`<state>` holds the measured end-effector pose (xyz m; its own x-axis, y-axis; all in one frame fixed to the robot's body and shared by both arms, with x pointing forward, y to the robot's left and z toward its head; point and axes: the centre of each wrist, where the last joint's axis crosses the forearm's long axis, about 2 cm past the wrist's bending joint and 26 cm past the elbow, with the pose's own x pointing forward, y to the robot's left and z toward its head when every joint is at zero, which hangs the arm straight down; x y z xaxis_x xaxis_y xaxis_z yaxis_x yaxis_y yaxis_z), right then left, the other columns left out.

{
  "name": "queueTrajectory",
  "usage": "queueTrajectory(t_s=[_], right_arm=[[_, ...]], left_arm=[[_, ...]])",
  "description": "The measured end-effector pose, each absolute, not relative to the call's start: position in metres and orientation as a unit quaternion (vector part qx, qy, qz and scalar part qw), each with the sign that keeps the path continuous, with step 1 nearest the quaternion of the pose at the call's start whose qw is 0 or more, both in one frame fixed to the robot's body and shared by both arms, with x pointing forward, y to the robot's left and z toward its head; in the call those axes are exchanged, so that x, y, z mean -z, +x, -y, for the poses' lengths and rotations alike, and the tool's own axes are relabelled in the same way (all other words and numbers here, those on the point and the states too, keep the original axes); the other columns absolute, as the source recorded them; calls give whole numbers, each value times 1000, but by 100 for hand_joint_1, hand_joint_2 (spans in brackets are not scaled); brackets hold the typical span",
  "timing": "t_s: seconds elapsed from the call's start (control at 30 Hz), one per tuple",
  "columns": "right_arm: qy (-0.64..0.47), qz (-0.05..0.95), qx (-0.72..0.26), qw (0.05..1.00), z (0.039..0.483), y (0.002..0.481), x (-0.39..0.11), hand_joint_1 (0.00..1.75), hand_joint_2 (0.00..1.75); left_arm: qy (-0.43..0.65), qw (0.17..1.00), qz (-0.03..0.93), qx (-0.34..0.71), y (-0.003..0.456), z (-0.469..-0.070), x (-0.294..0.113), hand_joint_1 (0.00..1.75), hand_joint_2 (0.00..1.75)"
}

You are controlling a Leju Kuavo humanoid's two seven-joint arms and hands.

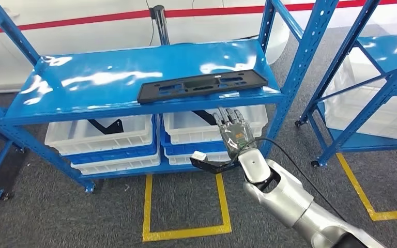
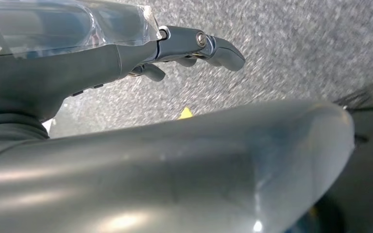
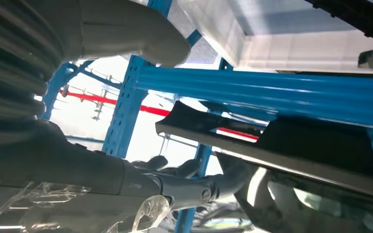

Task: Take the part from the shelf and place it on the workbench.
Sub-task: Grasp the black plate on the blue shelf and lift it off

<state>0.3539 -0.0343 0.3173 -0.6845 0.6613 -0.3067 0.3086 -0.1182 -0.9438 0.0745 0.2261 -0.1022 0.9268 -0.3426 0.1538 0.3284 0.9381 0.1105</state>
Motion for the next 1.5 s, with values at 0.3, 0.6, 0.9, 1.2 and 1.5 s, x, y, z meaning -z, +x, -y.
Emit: queueTrajectory(t_s=[0.3,0.6,0.9,1.2,1.5], right_arm=[[-387,644,-644,144,40,358,-318,0,175],[-416,633,-639,133,47,362,-321,0,175],[-420,634,-636,128,46,362,-325,0,175],[-425,632,-636,124,46,360,-329,0,175],[-428,623,-642,130,52,362,-324,0,175]], left_arm=[[42,980,89,171,74,-226,102,0,0],[44,980,87,171,73,-227,103,0,0],[43,981,86,170,72,-227,103,0,0],[56,981,80,168,73,-237,104,0,0],[41,982,79,169,73,-230,103,0,0]])
